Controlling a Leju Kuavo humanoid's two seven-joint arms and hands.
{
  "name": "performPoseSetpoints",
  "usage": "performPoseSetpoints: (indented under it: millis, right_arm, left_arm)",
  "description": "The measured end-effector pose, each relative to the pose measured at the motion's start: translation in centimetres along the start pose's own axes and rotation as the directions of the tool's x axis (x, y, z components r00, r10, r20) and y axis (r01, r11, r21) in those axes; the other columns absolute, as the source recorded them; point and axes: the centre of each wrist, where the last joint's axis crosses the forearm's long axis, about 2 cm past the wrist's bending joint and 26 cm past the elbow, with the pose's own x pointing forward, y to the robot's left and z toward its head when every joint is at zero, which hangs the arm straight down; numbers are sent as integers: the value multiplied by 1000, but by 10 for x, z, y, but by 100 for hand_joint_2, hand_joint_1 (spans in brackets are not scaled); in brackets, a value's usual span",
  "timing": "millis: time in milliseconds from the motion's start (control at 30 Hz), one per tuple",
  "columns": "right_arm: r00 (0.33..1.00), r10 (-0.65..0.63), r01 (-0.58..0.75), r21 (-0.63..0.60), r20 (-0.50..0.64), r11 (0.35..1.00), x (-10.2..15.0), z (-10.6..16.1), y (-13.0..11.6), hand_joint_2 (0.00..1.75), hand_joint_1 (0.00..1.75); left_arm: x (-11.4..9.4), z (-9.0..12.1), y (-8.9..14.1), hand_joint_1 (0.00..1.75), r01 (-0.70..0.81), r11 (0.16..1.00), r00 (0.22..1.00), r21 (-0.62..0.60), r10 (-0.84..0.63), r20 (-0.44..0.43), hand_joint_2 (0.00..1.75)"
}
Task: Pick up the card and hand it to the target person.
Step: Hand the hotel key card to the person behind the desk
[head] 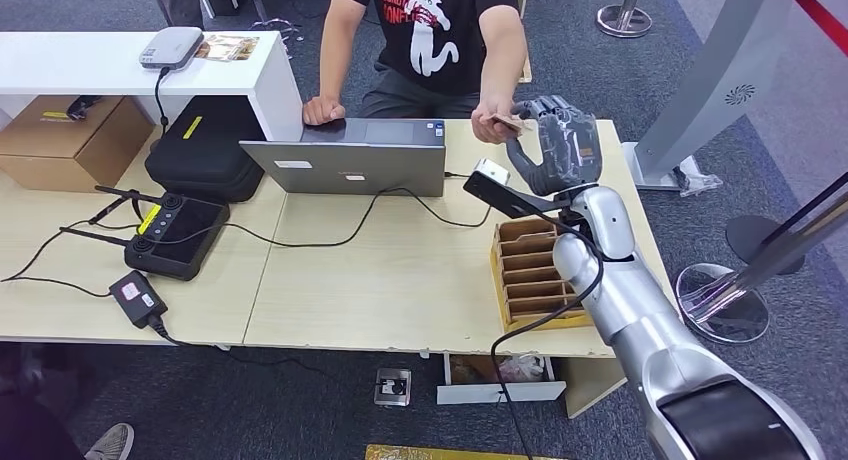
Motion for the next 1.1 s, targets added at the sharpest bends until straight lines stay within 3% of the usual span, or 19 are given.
performPoseSetpoints:
  millis: [533,700,900,1033,1100]
  right_arm:
    - [998,-67,66,122,3,990,5,-5,10,175,0]
    - [963,-268,269,192,-33,944,2,-5,4,175,0]
    - [890,-455,452,204,-31,869,-20,10,-24,175,0]
    - [796,-604,600,183,-41,778,-36,40,-41,0,0]
    - [747,-663,661,168,-55,731,-44,60,-46,0,0]
  left_arm:
    - [-5,0,-2,0,-33,999,999,-3,33,-2,175]
    - [-7,0,-3,0,-54,999,999,-7,54,-1,175]
    - [-10,1,-3,0,-82,997,997,-1,82,4,175]
    - [-12,1,-4,0,-99,995,995,-1,99,4,175]
    - [-13,1,-5,0,-105,995,995,0,105,3,175]
